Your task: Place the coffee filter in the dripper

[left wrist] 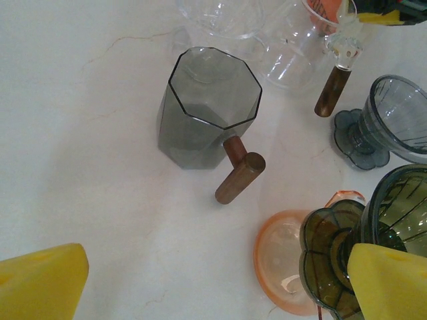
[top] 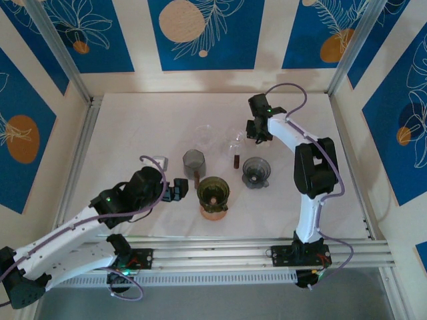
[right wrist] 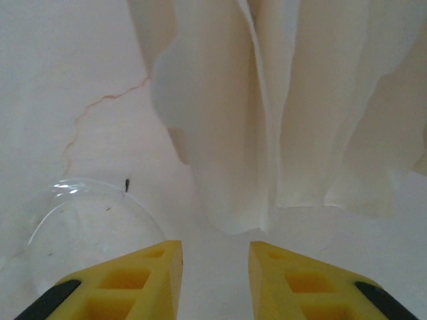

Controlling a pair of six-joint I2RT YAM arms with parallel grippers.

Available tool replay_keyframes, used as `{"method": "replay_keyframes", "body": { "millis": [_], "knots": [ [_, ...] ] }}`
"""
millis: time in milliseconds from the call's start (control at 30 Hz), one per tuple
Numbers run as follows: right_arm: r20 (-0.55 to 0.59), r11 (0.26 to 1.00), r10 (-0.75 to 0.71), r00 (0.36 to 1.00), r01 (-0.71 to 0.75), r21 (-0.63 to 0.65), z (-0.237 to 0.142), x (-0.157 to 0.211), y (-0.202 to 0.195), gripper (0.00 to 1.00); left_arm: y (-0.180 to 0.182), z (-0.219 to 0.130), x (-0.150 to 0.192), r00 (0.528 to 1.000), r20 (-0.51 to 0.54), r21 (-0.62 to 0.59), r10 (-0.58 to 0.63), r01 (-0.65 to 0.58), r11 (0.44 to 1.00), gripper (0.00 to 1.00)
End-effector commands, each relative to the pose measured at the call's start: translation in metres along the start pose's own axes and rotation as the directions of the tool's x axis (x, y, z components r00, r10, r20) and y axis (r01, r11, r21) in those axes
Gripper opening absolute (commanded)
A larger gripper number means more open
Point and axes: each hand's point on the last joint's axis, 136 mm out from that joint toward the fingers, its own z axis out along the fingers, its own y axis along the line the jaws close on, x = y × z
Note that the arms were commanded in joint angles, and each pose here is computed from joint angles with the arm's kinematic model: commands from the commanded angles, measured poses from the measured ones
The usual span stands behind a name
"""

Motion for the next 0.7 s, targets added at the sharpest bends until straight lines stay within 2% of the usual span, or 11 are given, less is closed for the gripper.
{"method": "replay_keyframes", "body": {
  "millis": [0,367,667],
  "knots": [
    [0.021,0.999,0.01,1.0,-0.01,0.035,-0.0013,-0.0098,-0.004,0.33,0.0032,0.0005,-0.0007,1.0,0.007,0.001,-0.012,0.012,1.0,1.0],
    [0.017,0.999,-0.011,1.0,0.011,0.048,0.0055,-0.0107,-0.004,0.23,0.0039,0.0013,0.0001,1.0,0.004,0.001,-0.017,0.017,1.0,1.0],
    [0.026,0.998,-0.042,0.999,0.041,0.051,0.0044,-0.0124,-0.0015,0.05,0.0042,0.0021,0.0012,1.0,0.0,0.002,-0.023,0.023,1.0,1.0]
  ]
}}
